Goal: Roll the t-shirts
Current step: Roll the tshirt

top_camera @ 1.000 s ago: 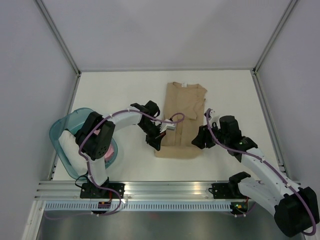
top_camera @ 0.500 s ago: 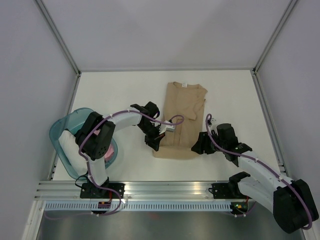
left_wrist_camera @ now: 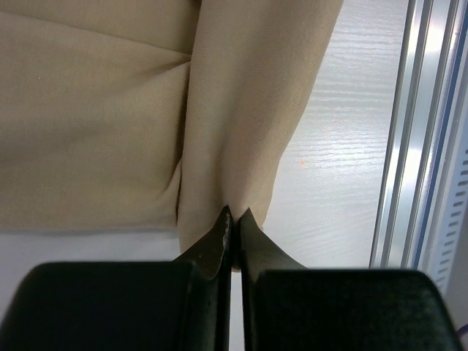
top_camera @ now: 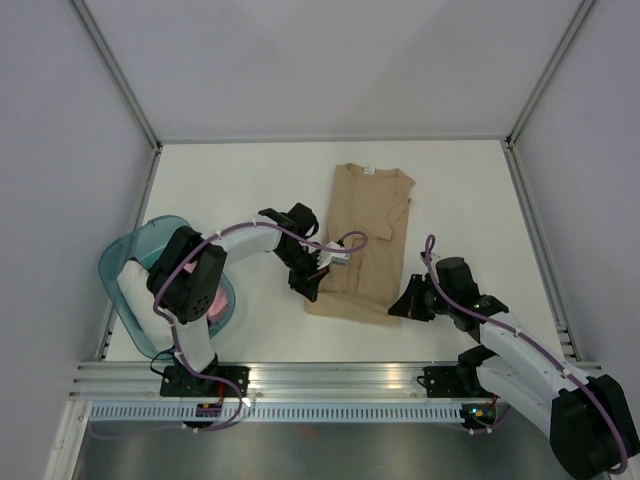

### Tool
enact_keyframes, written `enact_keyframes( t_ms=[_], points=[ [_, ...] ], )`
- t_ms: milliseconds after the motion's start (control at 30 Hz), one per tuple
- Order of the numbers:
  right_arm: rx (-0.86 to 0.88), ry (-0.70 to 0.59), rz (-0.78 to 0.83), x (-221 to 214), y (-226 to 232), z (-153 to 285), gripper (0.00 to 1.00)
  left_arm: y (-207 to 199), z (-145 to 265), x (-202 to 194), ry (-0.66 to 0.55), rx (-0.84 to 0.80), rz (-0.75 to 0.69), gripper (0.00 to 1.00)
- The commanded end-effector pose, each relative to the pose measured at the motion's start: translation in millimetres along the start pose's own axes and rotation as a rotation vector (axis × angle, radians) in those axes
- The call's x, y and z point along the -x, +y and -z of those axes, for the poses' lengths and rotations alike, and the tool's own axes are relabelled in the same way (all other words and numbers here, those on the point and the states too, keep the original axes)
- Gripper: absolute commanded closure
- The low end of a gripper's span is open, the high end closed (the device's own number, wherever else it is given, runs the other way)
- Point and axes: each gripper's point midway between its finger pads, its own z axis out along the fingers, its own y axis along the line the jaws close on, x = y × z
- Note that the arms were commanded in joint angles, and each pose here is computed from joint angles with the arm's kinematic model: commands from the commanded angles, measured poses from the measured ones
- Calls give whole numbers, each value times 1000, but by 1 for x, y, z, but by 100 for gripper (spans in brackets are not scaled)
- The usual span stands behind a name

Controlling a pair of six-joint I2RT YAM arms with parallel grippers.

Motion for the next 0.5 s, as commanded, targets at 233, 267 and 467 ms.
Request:
enact_keyframes(
  t_ms=[233,267,467],
  points=[
    [-68,10,18,10,3,14,46,-3,4,4,-18,6,-79,95],
    [-53,-33,72,21,10,19,44,-3,4,4,-16,8,-80,95],
    [43,-128,230,45,39,33,40,-4,5,5,-19,8,-79,95]
  ],
)
